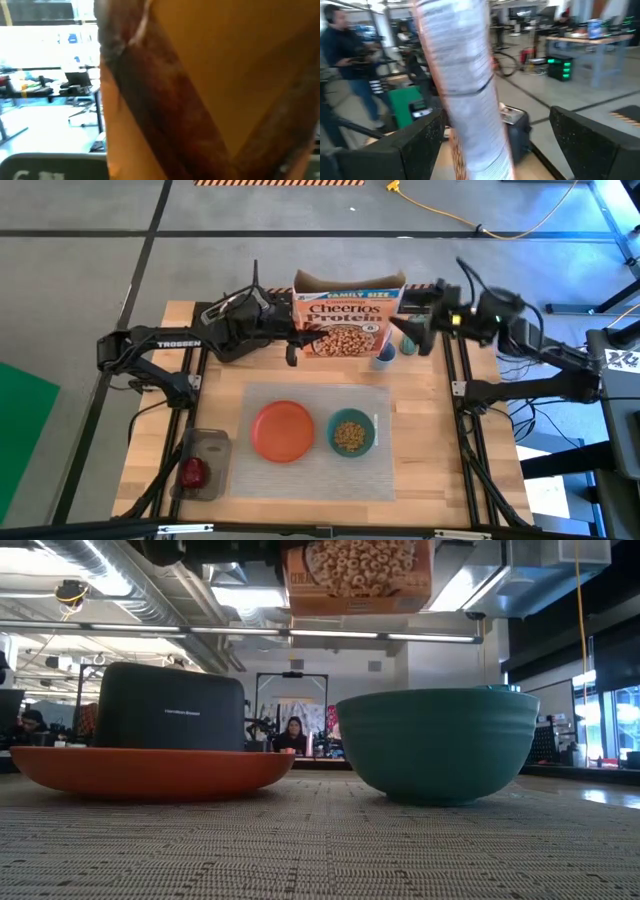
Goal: Arrange a breakfast setting
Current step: Pour the cereal from the cereal box into a green bowl
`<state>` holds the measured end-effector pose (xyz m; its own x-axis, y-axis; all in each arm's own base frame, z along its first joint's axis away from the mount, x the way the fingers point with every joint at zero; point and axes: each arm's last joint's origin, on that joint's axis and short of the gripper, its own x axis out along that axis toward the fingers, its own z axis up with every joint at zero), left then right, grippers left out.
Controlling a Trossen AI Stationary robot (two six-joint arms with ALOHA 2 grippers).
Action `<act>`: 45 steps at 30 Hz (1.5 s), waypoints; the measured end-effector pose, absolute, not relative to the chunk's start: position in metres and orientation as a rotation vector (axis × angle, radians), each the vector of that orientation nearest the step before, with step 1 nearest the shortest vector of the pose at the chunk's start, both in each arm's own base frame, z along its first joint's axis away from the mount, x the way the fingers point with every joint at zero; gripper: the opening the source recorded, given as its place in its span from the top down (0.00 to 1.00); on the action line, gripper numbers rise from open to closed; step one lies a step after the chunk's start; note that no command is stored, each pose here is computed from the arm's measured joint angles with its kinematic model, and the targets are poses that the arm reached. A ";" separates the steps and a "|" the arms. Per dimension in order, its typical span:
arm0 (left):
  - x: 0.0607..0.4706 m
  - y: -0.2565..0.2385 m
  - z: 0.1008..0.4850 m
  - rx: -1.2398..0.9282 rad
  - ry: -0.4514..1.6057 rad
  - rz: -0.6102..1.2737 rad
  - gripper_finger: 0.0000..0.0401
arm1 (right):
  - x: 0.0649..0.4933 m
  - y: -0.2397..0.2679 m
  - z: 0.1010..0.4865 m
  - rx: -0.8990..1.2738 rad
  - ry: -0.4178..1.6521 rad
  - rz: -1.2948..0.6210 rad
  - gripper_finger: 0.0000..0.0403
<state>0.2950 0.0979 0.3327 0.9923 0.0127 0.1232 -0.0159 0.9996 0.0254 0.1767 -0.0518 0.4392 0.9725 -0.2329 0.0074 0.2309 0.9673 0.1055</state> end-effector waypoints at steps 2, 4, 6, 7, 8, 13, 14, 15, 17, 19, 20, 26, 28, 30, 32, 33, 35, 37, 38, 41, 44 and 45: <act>0.292 0.105 0.333 0.033 -0.122 -0.016 0.72 | 0.184 -0.067 0.443 0.128 -0.008 -0.157 0.16; 0.289 0.113 0.332 0.031 -0.108 -0.004 0.72 | 0.194 -0.084 0.444 0.172 0.015 -0.076 0.18; 0.285 0.122 0.330 0.035 -0.091 0.007 0.72 | 0.206 -0.096 0.441 0.221 0.039 -0.014 0.22; 0.283 0.127 0.329 0.041 -0.087 0.002 0.72 | 0.213 -0.101 0.439 0.230 0.052 0.005 0.24; 0.280 0.132 0.329 0.049 -0.084 -0.002 0.72 | 0.218 -0.106 0.438 0.235 0.063 0.012 0.27; 0.270 0.156 0.319 0.036 -0.017 -0.024 0.72 | 0.243 -0.126 0.432 0.225 0.095 0.002 0.44; 0.269 0.161 0.315 0.028 0.003 -0.027 0.72 | 0.248 -0.129 0.430 0.220 0.098 0.002 0.48; 0.268 0.165 0.312 0.022 0.014 -0.030 0.72 | 0.252 -0.132 0.428 0.217 0.104 0.000 0.53; 0.268 0.171 0.309 0.020 0.017 -0.012 0.72 | 0.259 -0.136 0.426 0.202 0.093 -0.016 0.63; 0.266 0.176 0.308 0.018 0.022 0.036 0.72 | 0.264 -0.140 0.422 0.197 0.098 -0.050 0.75; 0.265 0.178 0.308 0.020 0.026 0.063 0.72 | 0.266 -0.143 0.420 0.180 0.105 -0.075 0.81; 0.255 0.194 0.307 0.011 0.032 0.168 0.63 | 0.265 -0.157 0.414 0.069 0.131 -0.219 0.96; 0.250 0.200 0.307 0.012 0.029 0.186 0.58 | 0.262 -0.165 0.410 0.056 0.145 -0.234 0.98; 0.246 0.205 0.308 0.011 0.029 0.211 0.53 | 0.258 -0.172 0.406 0.057 0.152 -0.200 0.99; 0.241 0.209 0.309 0.011 0.027 0.238 0.47 | 0.255 -0.176 0.405 0.064 0.153 -0.177 0.99; 0.239 0.212 0.309 0.011 0.027 0.247 0.43 | 0.254 -0.177 0.405 0.061 0.146 -0.171 0.99; 0.236 0.215 0.308 -0.006 0.031 0.261 0.37 | 0.254 -0.176 0.407 0.048 0.136 -0.157 1.00; 0.232 0.218 0.308 -0.039 0.027 0.257 0.30 | 0.254 -0.176 0.407 0.033 0.138 -0.153 1.00; 0.231 0.219 0.309 -0.040 0.020 0.241 0.27 | 0.255 -0.176 0.406 0.019 0.144 -0.146 1.00; 0.228 0.221 0.314 -0.003 -0.025 0.191 0.19 | 0.262 -0.181 0.394 -0.009 0.180 -0.128 1.00; 0.224 0.224 0.318 0.033 -0.053 0.196 0.14 | 0.272 -0.188 0.368 -0.050 0.258 -0.112 1.00; 0.223 0.225 0.318 0.041 -0.052 0.205 0.12 | 0.276 -0.191 0.358 -0.060 0.276 -0.109 1.00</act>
<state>0.2233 0.2254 0.3181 0.9778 0.2021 0.0558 -0.2043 0.9783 0.0354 0.2756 -0.1912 0.3579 0.9564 -0.1157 -0.2683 0.0993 0.9923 -0.0741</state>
